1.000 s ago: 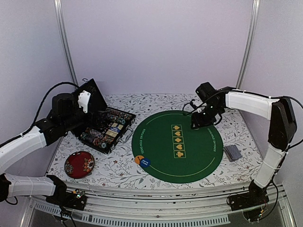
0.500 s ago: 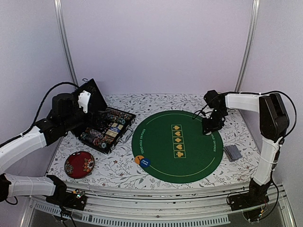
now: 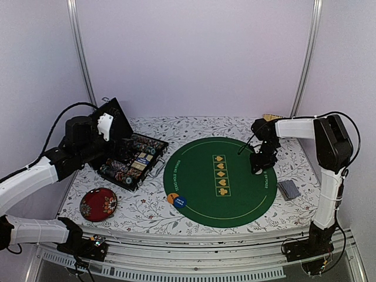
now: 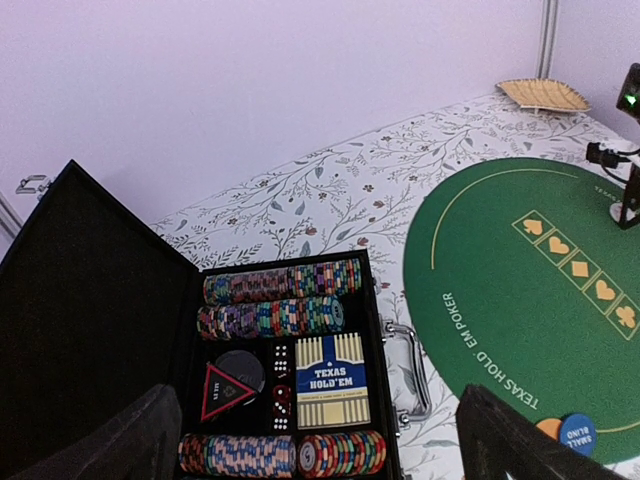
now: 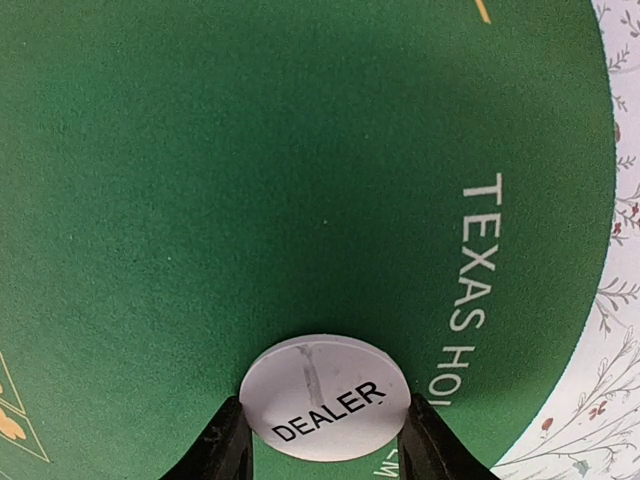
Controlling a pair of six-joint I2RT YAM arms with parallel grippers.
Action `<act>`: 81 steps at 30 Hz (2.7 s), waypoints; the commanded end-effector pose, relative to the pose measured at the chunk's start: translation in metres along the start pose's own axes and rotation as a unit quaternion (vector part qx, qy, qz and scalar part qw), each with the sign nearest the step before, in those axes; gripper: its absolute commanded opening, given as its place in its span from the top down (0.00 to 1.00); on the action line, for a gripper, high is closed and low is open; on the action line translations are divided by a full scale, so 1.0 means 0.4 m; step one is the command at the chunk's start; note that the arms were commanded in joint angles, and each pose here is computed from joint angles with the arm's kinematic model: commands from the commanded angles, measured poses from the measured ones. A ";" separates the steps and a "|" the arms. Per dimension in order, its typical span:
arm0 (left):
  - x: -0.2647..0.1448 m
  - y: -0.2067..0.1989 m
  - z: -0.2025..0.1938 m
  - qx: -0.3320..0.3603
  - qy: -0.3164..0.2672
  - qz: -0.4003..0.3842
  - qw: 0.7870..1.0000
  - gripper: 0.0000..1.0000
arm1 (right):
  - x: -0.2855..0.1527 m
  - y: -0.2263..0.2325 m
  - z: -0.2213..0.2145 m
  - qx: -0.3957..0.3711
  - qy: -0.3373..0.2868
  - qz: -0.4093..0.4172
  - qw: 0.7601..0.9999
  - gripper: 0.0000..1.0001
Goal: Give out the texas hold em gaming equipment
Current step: Place the dealer button in the dealer area, then pick up the small blind button from the poker table mat, then place the small blind button in the small blind area.
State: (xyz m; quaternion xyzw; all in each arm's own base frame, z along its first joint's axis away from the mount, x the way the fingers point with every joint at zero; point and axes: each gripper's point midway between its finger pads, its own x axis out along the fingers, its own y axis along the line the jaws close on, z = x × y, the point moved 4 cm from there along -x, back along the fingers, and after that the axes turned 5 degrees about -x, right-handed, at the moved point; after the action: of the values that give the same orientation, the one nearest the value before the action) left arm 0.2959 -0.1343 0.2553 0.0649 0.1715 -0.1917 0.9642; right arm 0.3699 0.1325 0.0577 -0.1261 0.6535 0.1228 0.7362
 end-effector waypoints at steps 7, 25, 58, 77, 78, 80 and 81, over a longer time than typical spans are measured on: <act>-0.004 0.000 0.001 0.009 -0.006 0.002 1.000 0.02 | -0.002 -0.013 -0.052 0.012 0.034 -0.017 0.999 0.54; -0.002 0.000 -0.005 0.008 -0.005 0.002 1.000 0.02 | -0.165 0.803 -0.017 -0.385 -0.192 0.153 0.890 0.01; -0.004 0.000 -0.006 0.011 -0.005 0.002 1.000 0.02 | 0.025 0.830 -0.133 -0.400 -0.097 0.063 0.909 0.52; -0.004 -0.001 -0.004 0.010 -0.007 0.001 1.000 0.02 | -0.040 0.702 -0.273 -0.344 -0.033 0.069 0.936 0.69; -0.003 -0.001 -0.005 0.010 -0.006 0.000 1.000 0.02 | -0.038 0.686 -0.292 -0.330 -0.020 0.067 0.941 0.69; -0.003 0.000 -0.005 0.010 -0.006 0.001 1.000 0.02 | -0.038 0.652 -0.327 -0.307 0.004 0.064 0.949 0.69; -0.003 -0.001 -0.005 0.010 -0.006 0.001 1.000 0.02 | -0.034 0.631 -0.351 -0.297 0.020 0.060 0.953 0.69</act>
State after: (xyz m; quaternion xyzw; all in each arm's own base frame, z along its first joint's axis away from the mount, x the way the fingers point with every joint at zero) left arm 0.2951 -0.1338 0.2511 0.0730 0.1743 -0.1927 0.9629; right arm 0.1758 0.3657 0.0555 -0.3166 0.5305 0.4047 0.6742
